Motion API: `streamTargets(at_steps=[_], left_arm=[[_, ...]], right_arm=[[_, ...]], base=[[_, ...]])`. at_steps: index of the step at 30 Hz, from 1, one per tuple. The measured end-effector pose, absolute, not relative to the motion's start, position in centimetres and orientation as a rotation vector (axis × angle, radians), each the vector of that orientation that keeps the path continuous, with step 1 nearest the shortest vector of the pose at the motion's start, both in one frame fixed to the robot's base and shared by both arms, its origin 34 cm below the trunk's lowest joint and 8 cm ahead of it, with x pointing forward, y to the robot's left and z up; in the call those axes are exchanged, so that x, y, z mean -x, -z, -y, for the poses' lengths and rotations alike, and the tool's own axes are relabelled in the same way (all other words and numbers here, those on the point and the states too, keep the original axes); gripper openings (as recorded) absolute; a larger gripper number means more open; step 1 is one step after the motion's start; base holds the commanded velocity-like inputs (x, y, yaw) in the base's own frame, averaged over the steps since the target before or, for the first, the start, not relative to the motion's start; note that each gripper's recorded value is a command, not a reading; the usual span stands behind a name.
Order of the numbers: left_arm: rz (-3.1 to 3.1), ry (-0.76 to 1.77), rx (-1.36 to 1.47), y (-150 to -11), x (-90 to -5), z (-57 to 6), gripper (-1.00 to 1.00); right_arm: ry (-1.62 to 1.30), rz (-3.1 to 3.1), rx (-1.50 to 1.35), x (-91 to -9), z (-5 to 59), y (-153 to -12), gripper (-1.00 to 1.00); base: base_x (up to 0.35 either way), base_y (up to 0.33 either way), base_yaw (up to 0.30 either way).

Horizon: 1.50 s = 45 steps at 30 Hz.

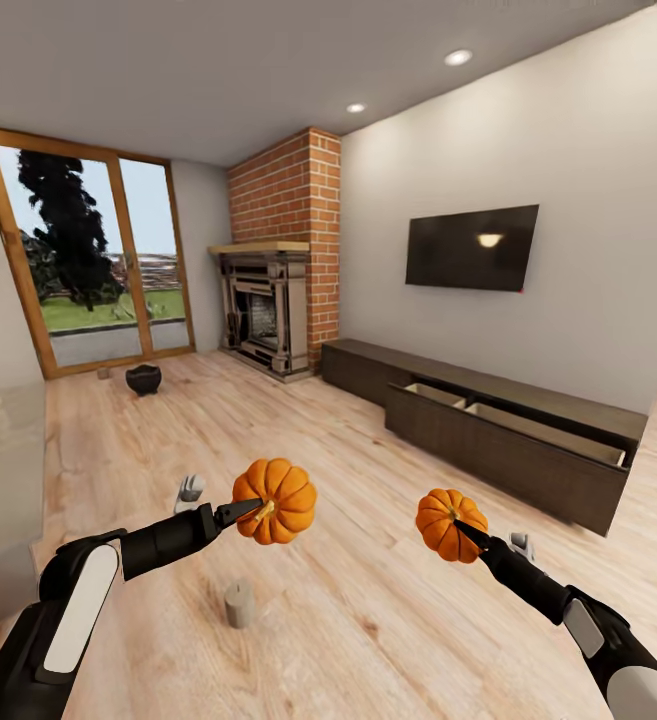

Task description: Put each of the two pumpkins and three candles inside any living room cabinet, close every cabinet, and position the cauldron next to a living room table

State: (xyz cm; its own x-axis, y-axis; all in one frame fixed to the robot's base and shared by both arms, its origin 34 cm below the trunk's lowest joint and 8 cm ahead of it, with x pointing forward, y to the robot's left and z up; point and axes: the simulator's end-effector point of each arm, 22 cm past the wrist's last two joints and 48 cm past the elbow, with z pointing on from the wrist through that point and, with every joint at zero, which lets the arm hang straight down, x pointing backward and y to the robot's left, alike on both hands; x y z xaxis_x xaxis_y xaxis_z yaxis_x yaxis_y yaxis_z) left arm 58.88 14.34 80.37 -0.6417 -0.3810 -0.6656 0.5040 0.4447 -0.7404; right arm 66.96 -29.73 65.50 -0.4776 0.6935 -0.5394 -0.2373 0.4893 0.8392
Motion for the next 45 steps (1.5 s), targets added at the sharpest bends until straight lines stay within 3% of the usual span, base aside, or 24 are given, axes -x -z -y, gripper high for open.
streamTargets(at_steps=[45], left_arm=[[-1.819, 1.303, -0.131, -91.4, -59.8, -14.3, -1.00]], right_arm=[[-1.163, -1.670, -0.420, -68.6, 31.0, -77.0, -1.00]], base=[[0.000, 0.000, -0.224]])
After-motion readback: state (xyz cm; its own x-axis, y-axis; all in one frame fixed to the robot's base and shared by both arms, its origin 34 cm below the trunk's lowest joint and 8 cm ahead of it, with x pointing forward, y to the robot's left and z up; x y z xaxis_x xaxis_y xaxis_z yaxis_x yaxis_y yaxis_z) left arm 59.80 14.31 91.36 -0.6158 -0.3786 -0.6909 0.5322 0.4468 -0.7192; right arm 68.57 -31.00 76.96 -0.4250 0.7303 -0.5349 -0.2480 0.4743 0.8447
